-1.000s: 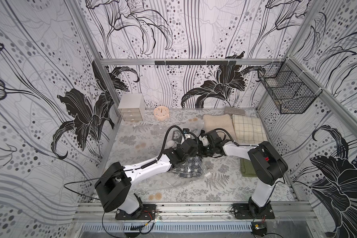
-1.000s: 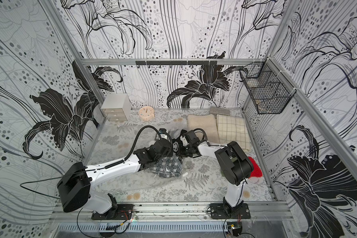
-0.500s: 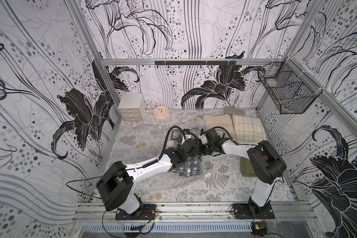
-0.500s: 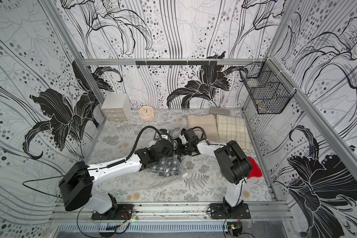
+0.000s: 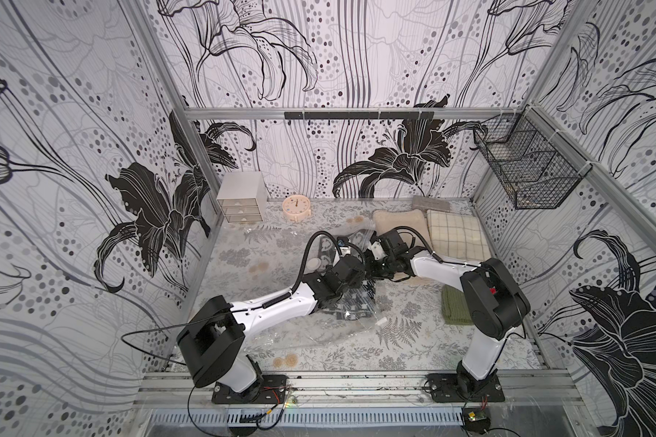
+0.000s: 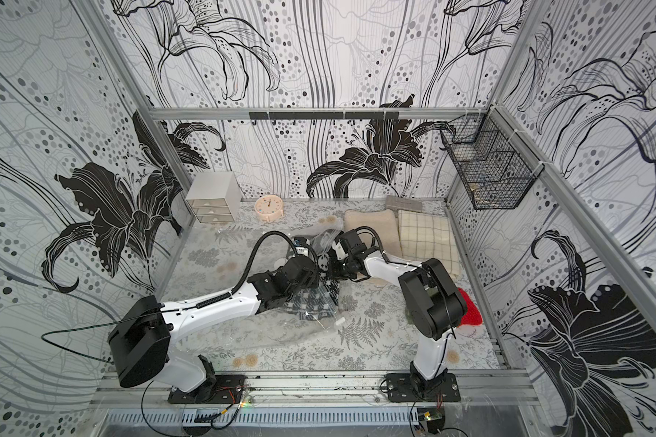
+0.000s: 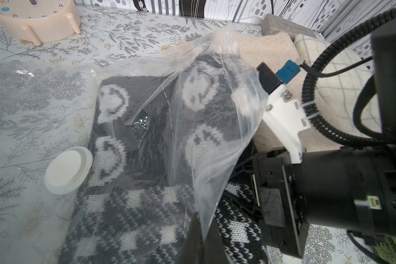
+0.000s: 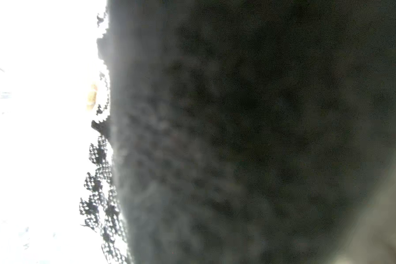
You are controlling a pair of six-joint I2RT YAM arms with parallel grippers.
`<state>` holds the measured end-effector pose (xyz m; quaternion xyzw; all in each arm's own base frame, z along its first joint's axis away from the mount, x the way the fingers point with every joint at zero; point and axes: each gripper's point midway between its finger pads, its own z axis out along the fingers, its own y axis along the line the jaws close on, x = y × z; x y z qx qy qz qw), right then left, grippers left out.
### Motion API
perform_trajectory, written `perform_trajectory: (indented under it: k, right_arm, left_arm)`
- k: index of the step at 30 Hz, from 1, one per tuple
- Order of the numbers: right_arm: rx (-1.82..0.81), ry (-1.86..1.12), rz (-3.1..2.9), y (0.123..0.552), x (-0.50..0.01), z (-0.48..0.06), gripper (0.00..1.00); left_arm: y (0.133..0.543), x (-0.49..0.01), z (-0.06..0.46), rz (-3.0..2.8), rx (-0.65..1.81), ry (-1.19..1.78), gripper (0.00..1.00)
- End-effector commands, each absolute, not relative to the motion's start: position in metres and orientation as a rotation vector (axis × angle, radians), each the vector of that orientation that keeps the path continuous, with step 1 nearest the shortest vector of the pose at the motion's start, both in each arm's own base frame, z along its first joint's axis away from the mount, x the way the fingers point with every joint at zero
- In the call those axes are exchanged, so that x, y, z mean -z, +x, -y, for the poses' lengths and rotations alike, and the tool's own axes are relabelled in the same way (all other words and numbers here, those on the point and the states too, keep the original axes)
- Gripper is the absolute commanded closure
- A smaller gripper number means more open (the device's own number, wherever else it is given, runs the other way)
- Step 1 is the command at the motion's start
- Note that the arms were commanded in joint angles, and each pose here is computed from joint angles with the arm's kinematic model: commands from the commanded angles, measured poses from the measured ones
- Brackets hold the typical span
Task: Take the scarf out of the vacuum bag
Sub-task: Take out the scarf from the vacuum bag.
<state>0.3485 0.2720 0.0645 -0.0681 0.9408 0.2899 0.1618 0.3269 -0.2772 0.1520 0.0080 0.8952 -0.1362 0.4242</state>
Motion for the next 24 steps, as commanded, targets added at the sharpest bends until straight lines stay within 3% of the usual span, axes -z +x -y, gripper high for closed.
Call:
perform_trajectory:
  k: [1,14,24]
  right_arm:
    - [-0.781,-0.175,-2.624,0.362,-0.085,-0.255,1.0]
    - [-0.693,-0.213,-2.647,0.359,-0.089,-0.24,1.0]
    - [-0.836,-0.2,-2.703,0.343,-0.067,-0.263,1.0]
  left_arm:
    - [0.331,-0.158,0.286,-2.222,0.377,0.009,1.0]
    - [0.329,-0.149,0.285,-2.236,0.371,0.007,1.0]
    - [0.328,-0.139,0.283,-2.231,0.369,0.013,1.0]
